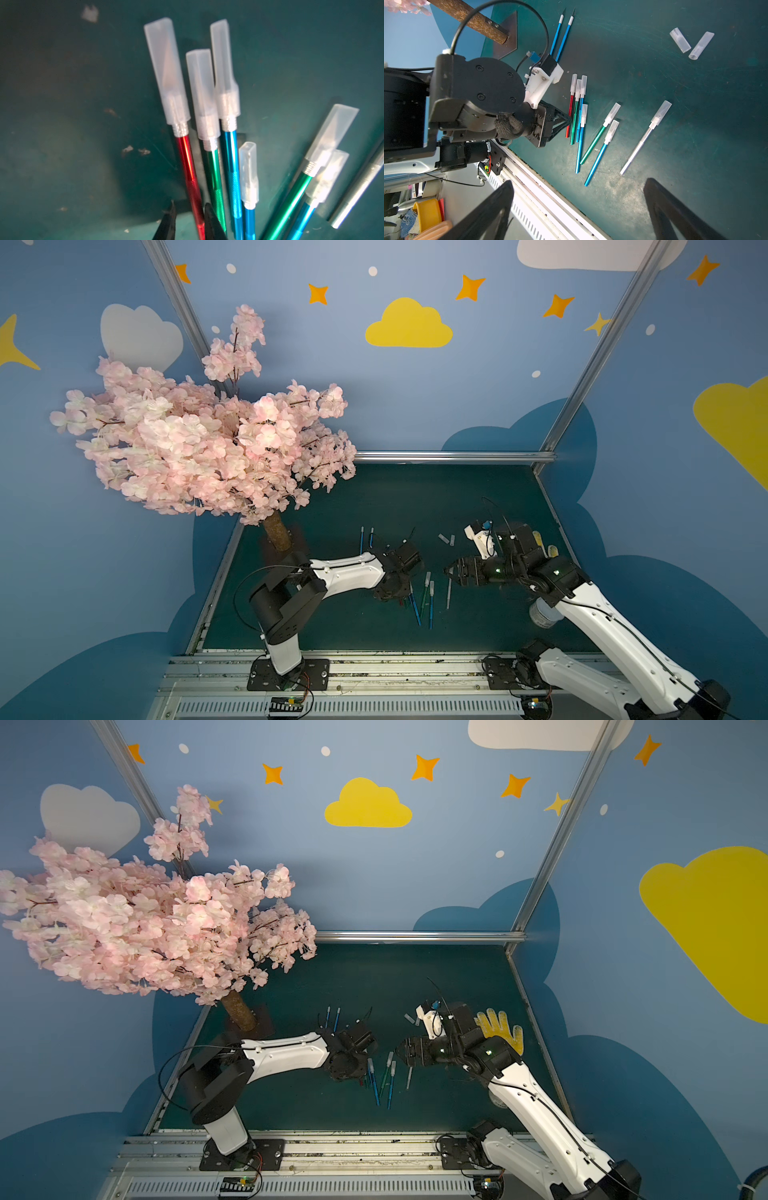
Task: Remove protective caps from carving knives
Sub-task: Pick up the carving knife from the center of the board.
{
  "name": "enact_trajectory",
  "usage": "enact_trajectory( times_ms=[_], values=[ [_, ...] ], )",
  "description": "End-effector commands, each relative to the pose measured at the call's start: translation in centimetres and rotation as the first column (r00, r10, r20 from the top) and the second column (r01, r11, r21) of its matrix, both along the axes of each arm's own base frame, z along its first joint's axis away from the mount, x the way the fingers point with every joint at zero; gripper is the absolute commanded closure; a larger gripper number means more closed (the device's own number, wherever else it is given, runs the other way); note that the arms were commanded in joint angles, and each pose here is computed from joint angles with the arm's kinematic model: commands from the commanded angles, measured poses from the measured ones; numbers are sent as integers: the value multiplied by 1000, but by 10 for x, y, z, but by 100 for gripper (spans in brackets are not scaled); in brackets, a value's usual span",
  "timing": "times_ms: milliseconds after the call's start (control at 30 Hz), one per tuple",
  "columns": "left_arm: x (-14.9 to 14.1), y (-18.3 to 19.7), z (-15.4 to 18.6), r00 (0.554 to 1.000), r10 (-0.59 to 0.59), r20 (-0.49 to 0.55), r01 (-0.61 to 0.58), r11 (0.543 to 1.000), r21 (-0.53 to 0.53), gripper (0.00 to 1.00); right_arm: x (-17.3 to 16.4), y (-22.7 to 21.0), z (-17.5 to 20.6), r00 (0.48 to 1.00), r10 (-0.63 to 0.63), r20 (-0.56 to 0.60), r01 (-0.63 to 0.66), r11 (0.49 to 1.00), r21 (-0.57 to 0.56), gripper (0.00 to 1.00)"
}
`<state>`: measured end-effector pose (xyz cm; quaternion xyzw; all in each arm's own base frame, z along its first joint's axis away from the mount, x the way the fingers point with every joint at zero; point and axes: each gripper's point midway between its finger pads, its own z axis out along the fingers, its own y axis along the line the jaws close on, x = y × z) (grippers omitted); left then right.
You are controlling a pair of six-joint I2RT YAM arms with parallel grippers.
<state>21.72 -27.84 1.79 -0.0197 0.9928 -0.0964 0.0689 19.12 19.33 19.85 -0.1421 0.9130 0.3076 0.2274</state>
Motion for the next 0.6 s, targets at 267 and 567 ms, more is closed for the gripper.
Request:
enact_trajectory(
  times_ms=[267, 567],
  values=[
    [-4, 26, -3, 1000, -22, -3, 22, 990, 137, 77, 0, 0, -3, 1000, -7, -5, 7, 1000, -6, 2],
    [-4, 28, -4, 999, -29, -12, 31, 988, 149, 80, 0, -2, -4, 1000, -19, 0, 19, 1000, -12, 2]
  ],
)
